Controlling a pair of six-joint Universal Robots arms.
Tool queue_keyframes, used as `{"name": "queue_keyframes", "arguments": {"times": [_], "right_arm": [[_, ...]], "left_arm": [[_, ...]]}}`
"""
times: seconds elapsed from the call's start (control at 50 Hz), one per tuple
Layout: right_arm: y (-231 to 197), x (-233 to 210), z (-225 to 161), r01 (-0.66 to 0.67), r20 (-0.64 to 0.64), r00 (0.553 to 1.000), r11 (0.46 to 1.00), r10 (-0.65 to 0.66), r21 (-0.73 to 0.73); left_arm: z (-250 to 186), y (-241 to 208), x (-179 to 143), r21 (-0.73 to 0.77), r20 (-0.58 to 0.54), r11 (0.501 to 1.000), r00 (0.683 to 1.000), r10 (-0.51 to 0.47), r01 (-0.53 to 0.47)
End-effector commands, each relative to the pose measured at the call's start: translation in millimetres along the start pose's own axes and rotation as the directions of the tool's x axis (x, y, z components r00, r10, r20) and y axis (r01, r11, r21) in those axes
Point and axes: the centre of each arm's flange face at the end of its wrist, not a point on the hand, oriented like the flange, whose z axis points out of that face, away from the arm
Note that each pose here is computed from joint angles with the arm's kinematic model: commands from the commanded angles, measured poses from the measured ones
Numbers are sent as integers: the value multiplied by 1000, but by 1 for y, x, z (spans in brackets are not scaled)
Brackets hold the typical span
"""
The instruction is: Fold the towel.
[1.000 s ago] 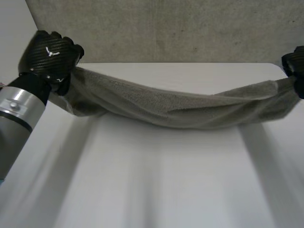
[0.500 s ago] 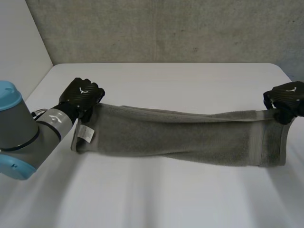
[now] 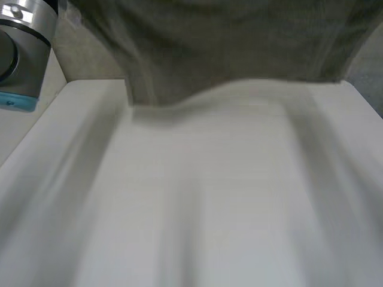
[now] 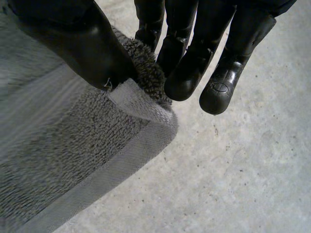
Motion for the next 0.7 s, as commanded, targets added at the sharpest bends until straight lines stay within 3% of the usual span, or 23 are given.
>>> {"name": "queue_keyframes", "arguments": {"times": [0.02, 0.18, 0.22, 0.34, 0.46, 0.56, 0.7], "right_arm": [[35, -30, -33, -4, 148, 989, 988, 27, -156], [90, -70, -91, 32, 348, 930, 918, 117, -395], [108, -88, -121, 54, 418, 891, 871, 178, -488], [129, -94, -159, 119, 487, 847, 817, 213, -565], [117, -75, -157, 131, 473, 864, 830, 173, -542], [87, -24, -143, 121, 397, 910, 838, 120, -531], [63, 10, -139, 110, 395, 909, 836, 134, -537]], "left_arm": [[-42, 39, 30, -147, -142, 988, 987, -77, 56], [-109, 93, 51, -376, -225, 927, 969, -98, 6], [-138, 105, 63, -432, -294, 901, 951, -96, -42], [-181, 118, 73, -483, -414, 861, 908, -62, -161], [-189, 105, 72, -482, -444, 853, 895, -38, -202], [-178, 69, 55, -442, -425, 872, 905, 4, -211], [-172, 30, 34, -397, -389, 890, 919, 59, -226]]}}
